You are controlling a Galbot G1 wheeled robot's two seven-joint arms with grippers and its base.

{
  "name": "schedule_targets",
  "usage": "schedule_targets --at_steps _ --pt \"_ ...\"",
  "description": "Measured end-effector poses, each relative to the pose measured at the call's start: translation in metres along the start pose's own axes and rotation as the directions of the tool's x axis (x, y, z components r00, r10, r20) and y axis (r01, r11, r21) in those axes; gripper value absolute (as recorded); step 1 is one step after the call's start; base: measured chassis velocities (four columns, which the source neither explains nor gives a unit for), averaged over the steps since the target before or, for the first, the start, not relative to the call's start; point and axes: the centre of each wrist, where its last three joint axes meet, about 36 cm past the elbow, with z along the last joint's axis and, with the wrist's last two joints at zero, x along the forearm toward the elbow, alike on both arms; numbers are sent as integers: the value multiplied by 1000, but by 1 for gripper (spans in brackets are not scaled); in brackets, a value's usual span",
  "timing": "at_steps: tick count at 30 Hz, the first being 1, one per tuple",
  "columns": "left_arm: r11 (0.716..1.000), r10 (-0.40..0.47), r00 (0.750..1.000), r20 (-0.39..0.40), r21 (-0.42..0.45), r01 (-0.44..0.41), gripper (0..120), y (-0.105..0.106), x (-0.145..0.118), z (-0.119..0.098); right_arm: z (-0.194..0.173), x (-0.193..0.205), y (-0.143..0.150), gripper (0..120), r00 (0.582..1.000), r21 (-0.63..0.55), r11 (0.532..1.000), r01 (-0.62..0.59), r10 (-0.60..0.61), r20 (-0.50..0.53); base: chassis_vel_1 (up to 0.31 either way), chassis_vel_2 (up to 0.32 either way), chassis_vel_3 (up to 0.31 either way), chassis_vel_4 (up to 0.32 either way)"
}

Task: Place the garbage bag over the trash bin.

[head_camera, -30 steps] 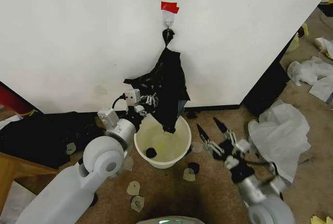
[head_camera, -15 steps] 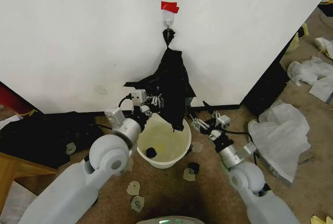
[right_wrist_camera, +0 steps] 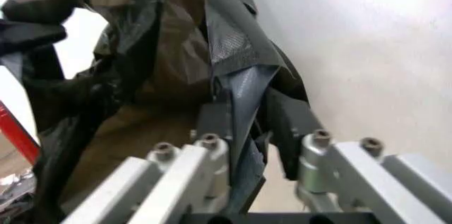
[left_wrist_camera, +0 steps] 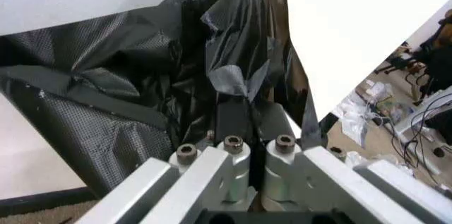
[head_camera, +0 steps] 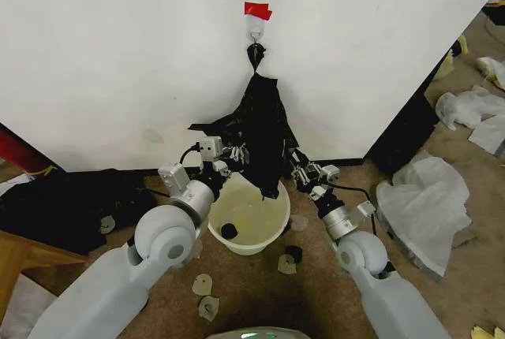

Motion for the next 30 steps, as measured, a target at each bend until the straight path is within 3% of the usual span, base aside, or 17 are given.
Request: schedule_targets --at_steps 3,11,17,22,30 --pt "1000 -1 1000 1 0 1 0 0 0 -1 2 -5 -1 0 1000 -23 1000 -4 4 -4 0 0 0 0" --pt "1000 -11 1000 21 -5 11 0 3 6 -6 -6 2 7 0 1000 -44 999 6 -6 15 0 0 0 0" --pt "999 -6 999 48 -40 8 0 0 39 -14 -21 45 22 0 999 -16 999 36 -35 32 0 0 0 0" --pt "999 -19 1000 5 -48 19 0 -10 73 6 -26 97 37 0 998 23 998 59 -60 9 0 0 0 0" --pt "999 -31 998 -55 4 32 0 -26 106 29 -18 132 46 0 999 37 998 50 -50 -7 0 0 0 0"
